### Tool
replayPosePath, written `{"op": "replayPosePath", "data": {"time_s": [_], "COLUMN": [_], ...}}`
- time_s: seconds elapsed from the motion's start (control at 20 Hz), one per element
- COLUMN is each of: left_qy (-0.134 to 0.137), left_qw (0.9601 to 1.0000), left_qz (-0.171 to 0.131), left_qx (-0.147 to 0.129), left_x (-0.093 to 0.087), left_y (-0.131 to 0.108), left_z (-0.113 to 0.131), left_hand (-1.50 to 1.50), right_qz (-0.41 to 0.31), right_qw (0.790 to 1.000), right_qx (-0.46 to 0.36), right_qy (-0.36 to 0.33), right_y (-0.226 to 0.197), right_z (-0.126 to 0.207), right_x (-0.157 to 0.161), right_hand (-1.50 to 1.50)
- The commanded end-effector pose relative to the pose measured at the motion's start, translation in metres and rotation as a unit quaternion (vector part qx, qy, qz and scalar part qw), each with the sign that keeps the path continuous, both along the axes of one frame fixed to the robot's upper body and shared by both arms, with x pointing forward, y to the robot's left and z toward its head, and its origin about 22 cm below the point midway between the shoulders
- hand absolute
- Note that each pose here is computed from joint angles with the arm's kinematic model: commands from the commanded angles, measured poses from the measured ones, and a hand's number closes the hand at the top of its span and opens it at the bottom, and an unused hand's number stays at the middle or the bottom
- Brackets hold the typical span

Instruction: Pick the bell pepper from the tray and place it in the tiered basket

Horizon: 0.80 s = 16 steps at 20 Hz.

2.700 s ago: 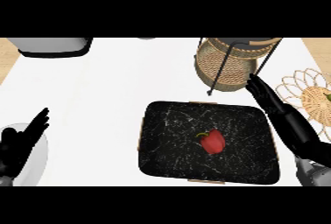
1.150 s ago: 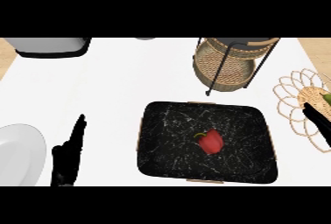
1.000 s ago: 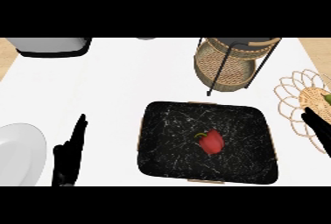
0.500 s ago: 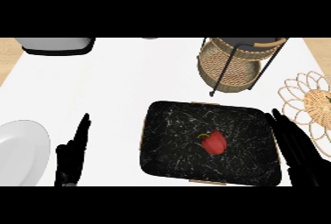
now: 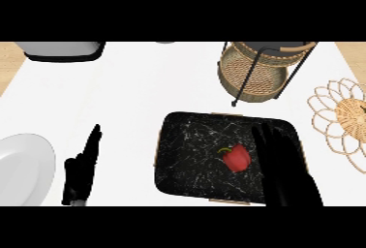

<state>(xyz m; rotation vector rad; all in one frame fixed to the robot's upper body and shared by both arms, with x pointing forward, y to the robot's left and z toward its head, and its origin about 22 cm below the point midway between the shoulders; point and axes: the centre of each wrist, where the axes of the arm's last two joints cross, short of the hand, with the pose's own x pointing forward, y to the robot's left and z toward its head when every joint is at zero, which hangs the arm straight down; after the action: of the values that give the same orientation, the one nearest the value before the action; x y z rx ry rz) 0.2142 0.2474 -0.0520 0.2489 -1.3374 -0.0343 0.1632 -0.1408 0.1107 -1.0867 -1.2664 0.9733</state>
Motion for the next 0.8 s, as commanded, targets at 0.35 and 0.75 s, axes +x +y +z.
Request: {"op": "replayPosePath", "data": {"time_s": [0.35, 0.75], "left_qy": [0.010, 0.018], "left_qw": [0.9999, 0.9998], "left_qz": [0.009, 0.009], "left_qx": [0.002, 0.003], "left_x": [-0.005, -0.008], "left_y": [-0.004, 0.004], "left_z": [0.004, -0.001], "left_hand": [0.00, 0.00], "right_qz": [-0.023, -0.057], "right_qw": [0.998, 0.989], "right_qx": [-0.030, -0.073], "right_qy": [0.055, 0.116], "right_y": [0.049, 0.044], "right_z": [-0.015, -0.017], "right_x": [0.025, 0.031], "right_hand": [-1.50, -1.50]}}
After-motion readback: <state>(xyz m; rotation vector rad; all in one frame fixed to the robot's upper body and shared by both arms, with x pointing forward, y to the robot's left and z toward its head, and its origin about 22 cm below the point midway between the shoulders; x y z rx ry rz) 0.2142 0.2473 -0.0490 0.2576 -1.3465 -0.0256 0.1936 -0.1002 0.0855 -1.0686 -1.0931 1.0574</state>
